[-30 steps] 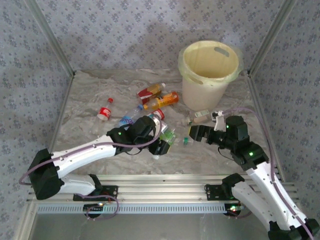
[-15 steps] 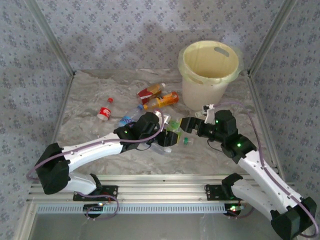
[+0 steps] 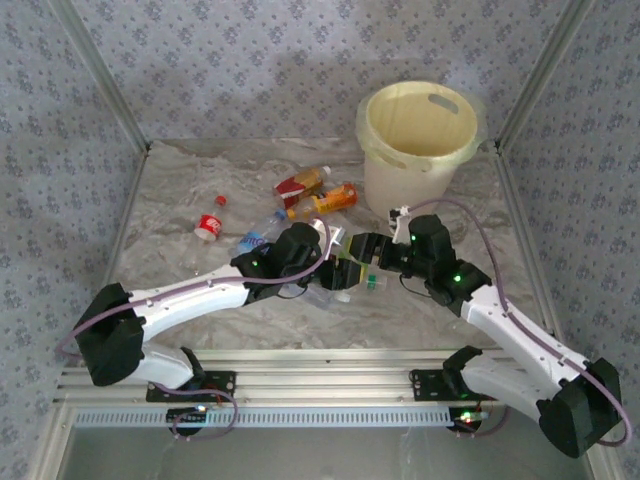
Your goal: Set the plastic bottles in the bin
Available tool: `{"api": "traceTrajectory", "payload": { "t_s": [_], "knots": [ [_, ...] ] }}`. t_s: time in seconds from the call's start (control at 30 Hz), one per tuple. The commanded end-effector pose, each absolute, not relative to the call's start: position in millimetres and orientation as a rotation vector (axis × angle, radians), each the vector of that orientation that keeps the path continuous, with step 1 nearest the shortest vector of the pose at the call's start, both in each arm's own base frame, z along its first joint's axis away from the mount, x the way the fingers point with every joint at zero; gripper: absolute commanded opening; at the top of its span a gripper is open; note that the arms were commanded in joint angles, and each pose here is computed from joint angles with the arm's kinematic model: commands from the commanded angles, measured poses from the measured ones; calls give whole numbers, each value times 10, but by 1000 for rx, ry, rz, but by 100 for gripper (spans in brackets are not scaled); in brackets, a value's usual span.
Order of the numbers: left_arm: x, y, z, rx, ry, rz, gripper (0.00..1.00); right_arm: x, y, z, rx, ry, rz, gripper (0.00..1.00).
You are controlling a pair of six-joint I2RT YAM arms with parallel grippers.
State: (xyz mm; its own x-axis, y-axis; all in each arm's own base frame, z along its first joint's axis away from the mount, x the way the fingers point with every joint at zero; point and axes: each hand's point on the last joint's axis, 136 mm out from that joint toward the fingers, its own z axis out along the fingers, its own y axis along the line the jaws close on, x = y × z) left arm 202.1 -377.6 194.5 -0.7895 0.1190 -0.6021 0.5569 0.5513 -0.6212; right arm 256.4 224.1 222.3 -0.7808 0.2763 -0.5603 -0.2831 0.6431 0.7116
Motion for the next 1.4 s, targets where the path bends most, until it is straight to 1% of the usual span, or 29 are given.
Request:
{"api": "traceTrajectory", "payload": {
  "t_s": [0.0,0.07,0.2,0.3,0.43,0.53,0.6,0.67,0.73,0.87,0.93,1.13,1.27,1.37],
  "knots": [
    [2055,-3863,2139,548,2224,-1224,48,2623,2243,2303,9,2170,1093,71],
    [2054,-3870,2115,557,2226,-1216,48,2635,2246,2291,12,2172,1092,68],
    [2066,-3882,2080,571,2224,-1202,48,2653,2256,2266,19,2179,1091,59],
    [2071,-3891,2081,577,2221,-1200,50,2654,2250,2277,20,2174,1091,56],
    [2063,-3899,2074,585,2218,-1198,56,2647,2220,2298,31,2162,1084,54],
    [2054,-3900,2073,590,2210,-1204,66,2643,2175,2299,37,2163,1067,54],
    [2032,-3899,2129,603,2177,-1225,76,2646,2116,2309,40,2162,1046,53],
    [2009,-3880,2211,622,2137,-1235,83,2658,2036,2358,44,2153,1024,53],
    [1979,-3847,2302,653,2093,-1233,89,2671,1943,2427,47,2138,999,53],
    [1927,-3753,2544,725,1977,-1206,97,2692,1756,2627,34,2103,955,53],
    [1921,-3704,2667,746,1917,-1183,100,2703,1673,2756,19,2079,930,53],
    [2015,-3527,3014,695,1763,-1097,100,2748,1469,3339,-64,1954,818,53],
    [2122,-3406,3125,619,1722,-1031,100,2830,1371,3789,-111,1855,720,53],
    [2166,-3323,3226,546,1671,-1031,100,2929,1287,4141,-112,1770,643,53]
  ]
}}
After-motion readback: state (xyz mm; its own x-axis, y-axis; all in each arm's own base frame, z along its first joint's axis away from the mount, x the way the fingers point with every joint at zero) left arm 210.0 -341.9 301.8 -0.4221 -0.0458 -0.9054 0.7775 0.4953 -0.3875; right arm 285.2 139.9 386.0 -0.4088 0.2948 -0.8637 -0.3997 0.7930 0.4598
